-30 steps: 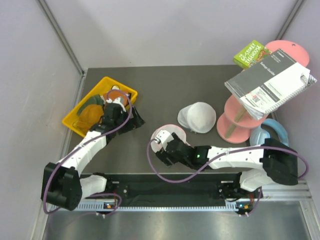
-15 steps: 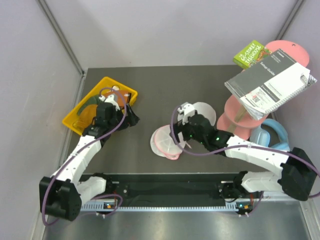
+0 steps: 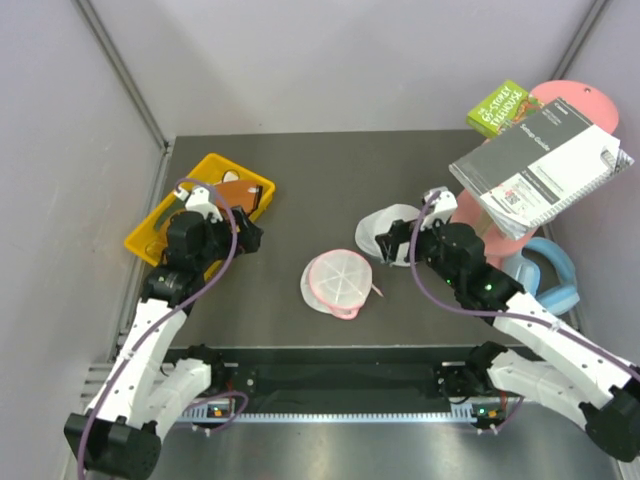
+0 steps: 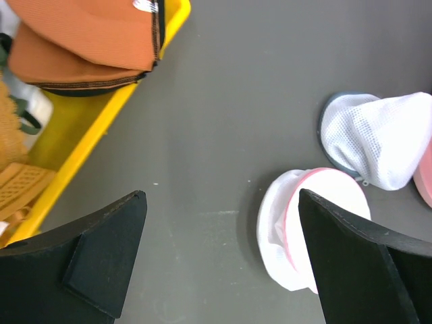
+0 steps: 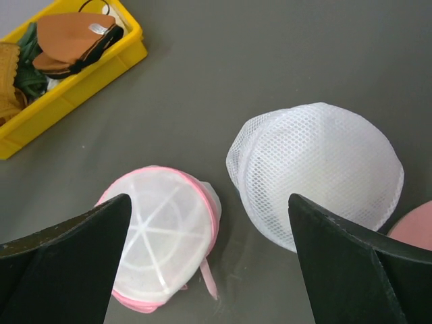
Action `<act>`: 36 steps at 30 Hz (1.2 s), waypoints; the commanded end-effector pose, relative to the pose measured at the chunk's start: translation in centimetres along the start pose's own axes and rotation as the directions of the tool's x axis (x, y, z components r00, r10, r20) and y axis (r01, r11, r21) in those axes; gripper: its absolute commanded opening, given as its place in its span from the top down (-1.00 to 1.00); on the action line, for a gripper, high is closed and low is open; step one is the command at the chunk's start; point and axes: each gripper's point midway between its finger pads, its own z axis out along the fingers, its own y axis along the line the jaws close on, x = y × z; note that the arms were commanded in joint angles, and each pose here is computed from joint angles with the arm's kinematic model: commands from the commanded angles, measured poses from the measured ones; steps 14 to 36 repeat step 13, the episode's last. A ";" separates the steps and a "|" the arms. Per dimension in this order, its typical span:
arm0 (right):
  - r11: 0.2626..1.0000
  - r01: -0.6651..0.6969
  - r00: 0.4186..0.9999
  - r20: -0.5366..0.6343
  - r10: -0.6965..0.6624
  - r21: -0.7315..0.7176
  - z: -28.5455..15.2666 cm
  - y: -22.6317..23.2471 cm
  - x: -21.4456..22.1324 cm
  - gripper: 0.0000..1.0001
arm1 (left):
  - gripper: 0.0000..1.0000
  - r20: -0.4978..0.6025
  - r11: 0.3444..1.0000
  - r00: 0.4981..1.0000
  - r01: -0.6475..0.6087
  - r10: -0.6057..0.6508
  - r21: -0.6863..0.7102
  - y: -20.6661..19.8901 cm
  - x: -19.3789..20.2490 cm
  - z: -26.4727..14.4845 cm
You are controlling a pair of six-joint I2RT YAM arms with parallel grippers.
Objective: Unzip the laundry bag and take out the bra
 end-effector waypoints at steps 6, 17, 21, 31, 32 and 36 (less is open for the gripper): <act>1.000 -0.027 0.996 0.090 0.026 0.015 -1.6 -0.7 -1.4 -0.99 | -0.98 0.062 0.997 0.997 -0.047 0.051 -0.063 0.8 -2.0 -1.5; 1.000 -0.007 0.998 0.069 0.006 0.013 -1.4 -0.7 -1.1 -0.99 | -0.98 0.062 0.998 0.997 -0.051 0.054 -0.044 0.4 -2.2 -1.6; 1.000 -0.007 0.998 0.069 0.006 0.013 -1.4 -0.7 -1.1 -0.99 | -0.98 0.062 0.998 0.997 -0.051 0.054 -0.044 0.4 -2.2 -1.6; 1.000 -0.007 0.998 0.069 0.006 0.013 -1.4 -0.7 -1.1 -0.99 | -0.98 0.062 0.998 0.997 -0.051 0.054 -0.044 0.4 -2.2 -1.6; 1.000 -0.007 0.998 0.069 0.006 0.013 -1.4 -0.7 -1.1 -0.99 | -0.98 0.062 0.998 0.997 -0.051 0.054 -0.044 0.4 -2.2 -1.6; 1.000 -0.007 0.998 0.069 0.006 0.013 -1.4 -0.7 -1.1 -0.99 | -0.98 0.062 0.998 0.997 -0.051 0.054 -0.044 0.4 -2.2 -1.6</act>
